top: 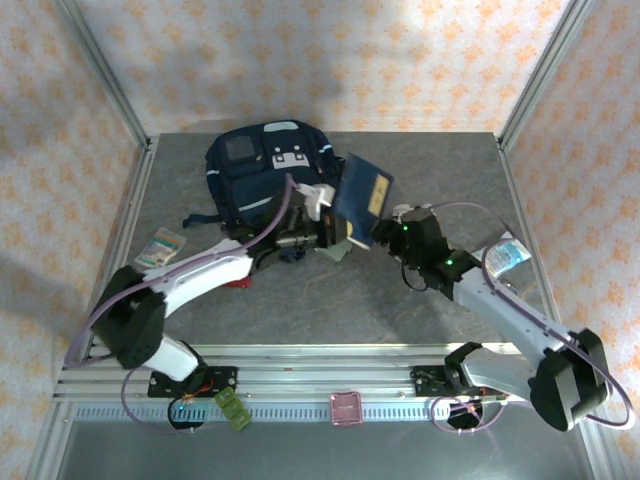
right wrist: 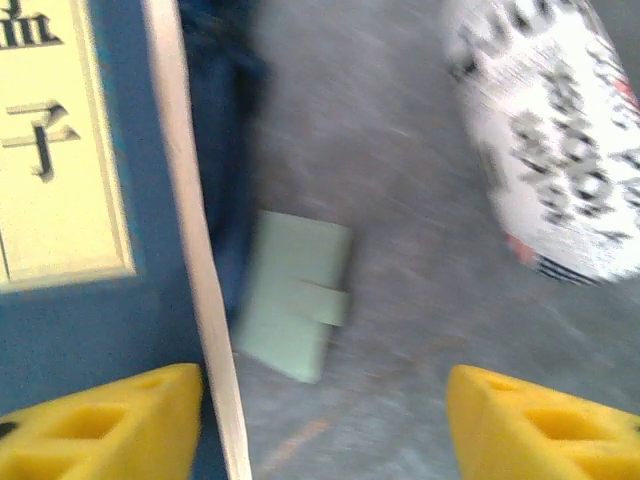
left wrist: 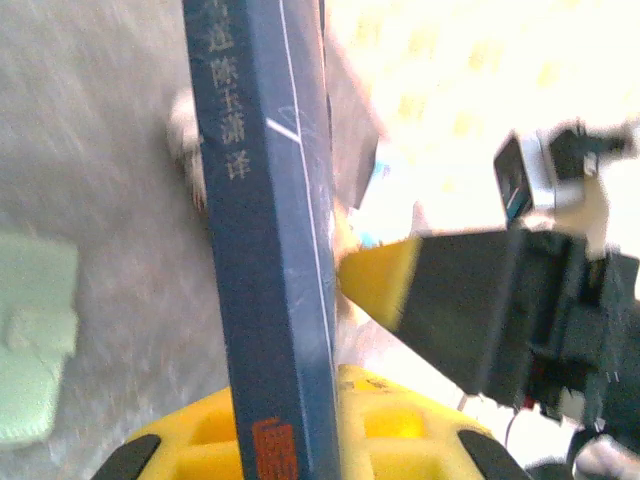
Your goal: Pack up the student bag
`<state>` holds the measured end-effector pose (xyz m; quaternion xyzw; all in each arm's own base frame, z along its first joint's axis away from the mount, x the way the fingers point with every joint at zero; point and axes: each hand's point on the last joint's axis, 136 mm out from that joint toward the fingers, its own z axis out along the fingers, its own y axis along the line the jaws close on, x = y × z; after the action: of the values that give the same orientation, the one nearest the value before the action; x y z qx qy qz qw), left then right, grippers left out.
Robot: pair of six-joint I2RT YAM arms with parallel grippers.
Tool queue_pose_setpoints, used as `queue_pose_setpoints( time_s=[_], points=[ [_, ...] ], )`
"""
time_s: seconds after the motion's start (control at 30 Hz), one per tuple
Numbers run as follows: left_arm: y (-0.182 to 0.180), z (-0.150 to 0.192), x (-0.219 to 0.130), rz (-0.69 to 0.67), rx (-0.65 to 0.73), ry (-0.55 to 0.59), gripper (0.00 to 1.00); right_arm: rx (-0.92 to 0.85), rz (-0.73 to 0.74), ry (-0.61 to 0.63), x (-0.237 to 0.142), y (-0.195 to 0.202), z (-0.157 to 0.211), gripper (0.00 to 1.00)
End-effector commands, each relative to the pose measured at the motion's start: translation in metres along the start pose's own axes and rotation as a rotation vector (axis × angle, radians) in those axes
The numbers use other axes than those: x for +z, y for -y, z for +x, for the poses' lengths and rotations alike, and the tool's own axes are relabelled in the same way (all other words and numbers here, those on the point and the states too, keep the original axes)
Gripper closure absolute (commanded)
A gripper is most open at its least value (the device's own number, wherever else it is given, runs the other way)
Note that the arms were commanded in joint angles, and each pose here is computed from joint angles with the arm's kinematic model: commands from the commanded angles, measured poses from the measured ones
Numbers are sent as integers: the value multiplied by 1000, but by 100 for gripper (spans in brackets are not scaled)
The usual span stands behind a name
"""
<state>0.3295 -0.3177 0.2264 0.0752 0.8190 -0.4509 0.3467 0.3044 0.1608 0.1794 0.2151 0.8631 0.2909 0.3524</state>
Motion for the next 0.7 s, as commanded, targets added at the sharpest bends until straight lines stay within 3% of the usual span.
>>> queue_pose_setpoints(
  time_s=[0.0, 0.1, 0.27, 0.4, 0.67],
  points=[
    [16, -57, -32, 66, -45, 300, 100, 15, -252, 89, -23, -54, -25, 23],
    [33, -81, -54, 159, -87, 435, 100, 69, -451, 135, -40, -85, -34, 12],
    [52, -99, -77, 296, -170, 553, 100, 157, -801, 157, -72, -120, -34, 8],
    [60, -102, -89, 406, -232, 605, 100, 153, -910, 150, -80, -135, -25, 8],
    [82, -88, -81, 519, -282, 556, 100, 143, -1045, 152, -83, -167, -20, 10]
  ],
)
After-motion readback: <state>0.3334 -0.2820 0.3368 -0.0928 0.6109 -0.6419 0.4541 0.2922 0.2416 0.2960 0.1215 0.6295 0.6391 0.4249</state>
